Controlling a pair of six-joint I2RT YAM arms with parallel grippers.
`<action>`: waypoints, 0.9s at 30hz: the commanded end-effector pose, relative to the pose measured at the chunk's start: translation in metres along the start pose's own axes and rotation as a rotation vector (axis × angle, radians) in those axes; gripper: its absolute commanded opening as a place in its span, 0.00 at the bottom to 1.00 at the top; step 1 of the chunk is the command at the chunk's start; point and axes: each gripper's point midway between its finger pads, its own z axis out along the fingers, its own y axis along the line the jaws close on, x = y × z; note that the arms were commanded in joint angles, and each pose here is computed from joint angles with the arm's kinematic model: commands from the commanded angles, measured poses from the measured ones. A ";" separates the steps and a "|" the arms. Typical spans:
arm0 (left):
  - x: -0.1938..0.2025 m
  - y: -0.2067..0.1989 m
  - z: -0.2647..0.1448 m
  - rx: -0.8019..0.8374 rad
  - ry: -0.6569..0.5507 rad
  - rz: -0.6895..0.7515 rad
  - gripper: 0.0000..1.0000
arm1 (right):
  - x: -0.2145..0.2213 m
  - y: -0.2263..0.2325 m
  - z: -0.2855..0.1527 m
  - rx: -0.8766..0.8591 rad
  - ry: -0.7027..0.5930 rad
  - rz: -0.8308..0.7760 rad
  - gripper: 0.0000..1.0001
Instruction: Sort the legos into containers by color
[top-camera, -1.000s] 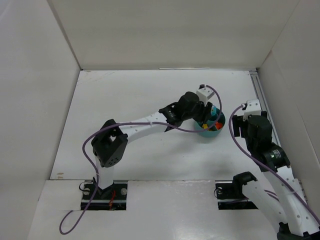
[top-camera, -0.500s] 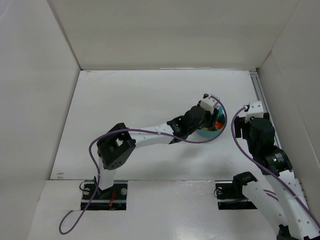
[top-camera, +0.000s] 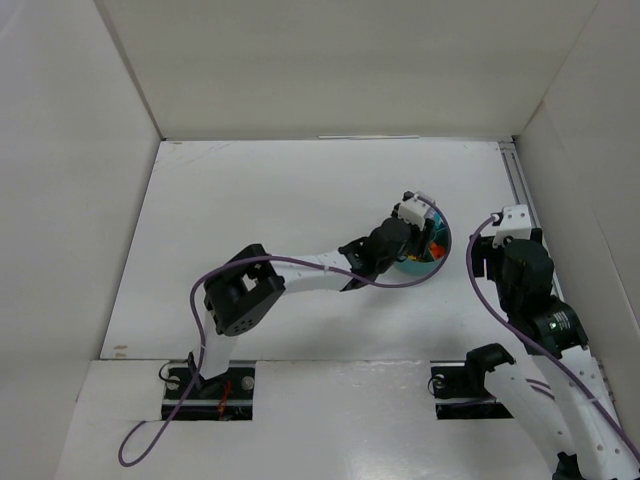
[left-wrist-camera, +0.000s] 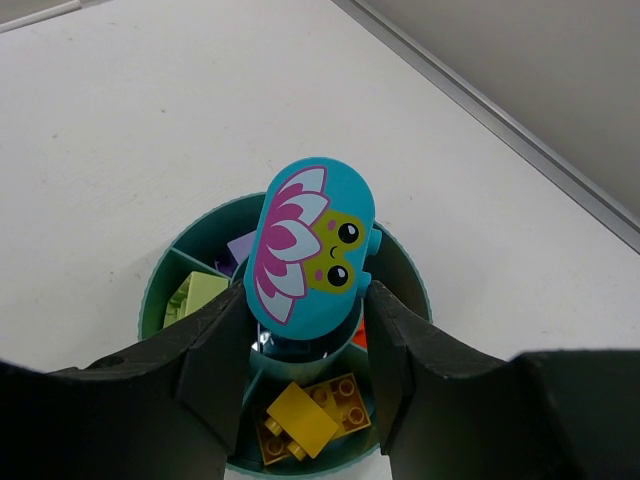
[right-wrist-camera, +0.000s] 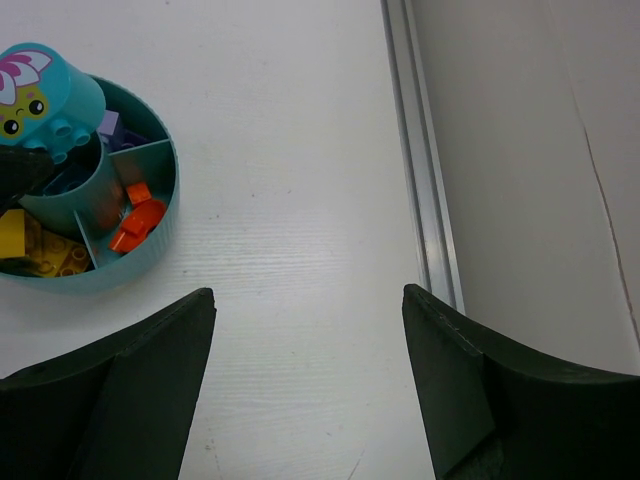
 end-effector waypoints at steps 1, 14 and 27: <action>-0.017 -0.001 -0.001 0.001 -0.074 -0.036 0.36 | -0.013 -0.008 -0.005 0.026 -0.034 0.037 0.80; 0.002 0.002 0.002 -0.004 -0.049 -0.049 0.44 | -0.013 -0.008 -0.005 0.026 -0.034 0.037 0.80; 0.011 0.003 -0.002 0.000 -0.028 -0.061 0.57 | -0.013 -0.008 -0.005 0.026 -0.034 0.037 0.80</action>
